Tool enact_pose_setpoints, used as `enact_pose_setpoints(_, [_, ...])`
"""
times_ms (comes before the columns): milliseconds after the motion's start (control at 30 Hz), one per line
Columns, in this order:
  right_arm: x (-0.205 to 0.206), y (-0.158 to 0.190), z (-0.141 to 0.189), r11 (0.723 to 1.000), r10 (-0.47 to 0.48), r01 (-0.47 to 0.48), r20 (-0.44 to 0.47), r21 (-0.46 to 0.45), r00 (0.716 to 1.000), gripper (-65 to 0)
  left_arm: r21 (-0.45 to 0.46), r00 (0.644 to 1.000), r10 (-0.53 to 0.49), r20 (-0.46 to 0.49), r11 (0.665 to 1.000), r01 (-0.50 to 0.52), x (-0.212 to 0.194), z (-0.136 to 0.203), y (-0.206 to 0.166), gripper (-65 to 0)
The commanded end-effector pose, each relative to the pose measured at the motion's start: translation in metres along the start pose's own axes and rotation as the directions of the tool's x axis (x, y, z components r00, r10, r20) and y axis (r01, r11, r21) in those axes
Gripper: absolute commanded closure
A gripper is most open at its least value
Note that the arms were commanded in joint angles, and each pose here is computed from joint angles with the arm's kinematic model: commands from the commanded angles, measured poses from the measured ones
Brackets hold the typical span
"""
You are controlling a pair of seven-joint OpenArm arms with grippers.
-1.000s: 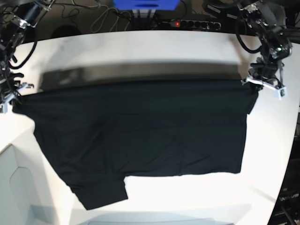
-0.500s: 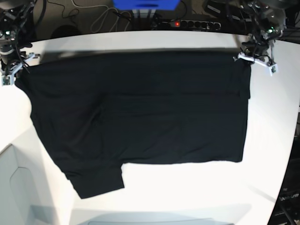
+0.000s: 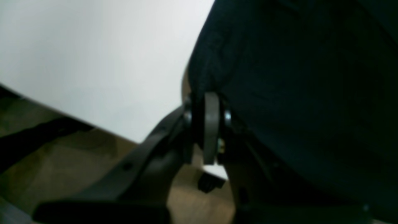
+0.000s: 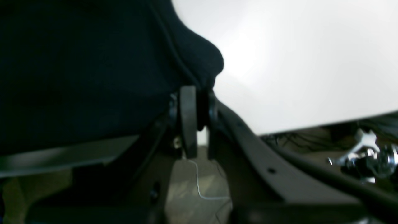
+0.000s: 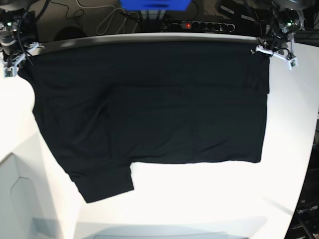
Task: Fold the T-shirt properly
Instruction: 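Regrasp the shirt edge and drag it toward the robot, then move both grippers to the shirt's side edges near the hem and grasp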
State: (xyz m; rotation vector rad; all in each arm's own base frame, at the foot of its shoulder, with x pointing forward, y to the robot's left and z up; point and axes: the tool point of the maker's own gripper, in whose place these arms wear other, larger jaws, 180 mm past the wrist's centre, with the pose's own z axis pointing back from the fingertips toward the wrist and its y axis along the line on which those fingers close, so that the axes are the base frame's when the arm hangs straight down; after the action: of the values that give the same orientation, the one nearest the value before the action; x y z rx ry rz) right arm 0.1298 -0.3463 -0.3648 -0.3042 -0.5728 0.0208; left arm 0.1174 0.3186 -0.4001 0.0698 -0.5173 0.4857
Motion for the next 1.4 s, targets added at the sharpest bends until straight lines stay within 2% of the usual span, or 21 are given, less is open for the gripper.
enact_pose_setpoints(0, [0.002,-0.008,0.005,1.000,0.010,-0.010,0.010,-0.028,1.000,0.0,0.022,0.999,-0.017,0.045,1.000,0.016,0.014,0.006,0.007,0.0])
enact_pose_setpoints(167, [-0.007,-0.003,0.006,1.000,0.023,-0.023,-0.018,-0.013,1.000,0.0,0.031,0.999,-0.010,0.046,0.999,0.009,0.014,0.007,0.011,0.0])
enact_pose_setpoints(433, [-0.015,0.028,0.002,0.993,0.086,-0.082,-0.044,0.081,0.995,0.0,0.032,0.999,-0.011,0.041,0.999,0.009,0.013,0.007,0.011,-0.1])
enact_pose_setpoints(533, [-0.013,0.030,0.001,0.991,0.101,-0.097,-0.042,0.088,0.994,-7.1,0.038,1.000,-0.014,0.028,0.999,0.013,0.008,0.008,0.014,-0.2])
enact_pose_setpoints(700, [-0.010,0.025,0.002,0.989,0.122,-0.118,-0.035,0.086,0.992,-28.1,0.038,1.000,-0.016,0.026,0.999,0.015,0.007,0.008,0.014,-0.9])
enact_pose_setpoints(800, [-0.005,0.027,0.002,0.985,0.141,-0.139,-0.021,0.099,0.990,-32.6,0.041,1.000,-0.013,0.025,0.999,0.012,0.006,0.009,0.015,-9.1])
enact_pose_setpoints(967, [0.005,0.025,0.000,0.987,0.136,-0.136,0.006,0.089,0.991,-32.4,0.040,0.999,-0.022,0.041,0.999,0.021,0.011,0.011,0.014,-36.3])
enact_pose_setpoints(1033, [0.012,0.018,0.000,0.991,0.116,-0.117,0.020,0.064,0.993,-32.4,0.035,0.997,-0.040,0.073,0.999,0.037,0.021,0.017,0.009,-42.7])
enact_pose_setpoints(1133, [0.031,0.014,-0.003,0.994,0.098,-0.101,0.068,0.045,0.993,-32.4,0.043,0.986,-0.066,0.151,0.997,0.060,0.043,0.032,0.004,-43.6])
enact_pose_setpoints(1233, [0.062,0.011,-0.008,0.996,0.083,-0.088,0.140,0.032,0.987,-32.5,0.055,0.966,-0.049,0.253,0.998,0.036,0.073,0.046,0.004,-43.7])
enact_pose_setpoints(1367, [0.122,0.020,-0.019,0.996,0.050,-0.066,0.272,0.051,0.961,-32.5,0.023,0.928,-0.012,0.373,1.000,0.004,0.124,0.046,-0.008,-43.8])
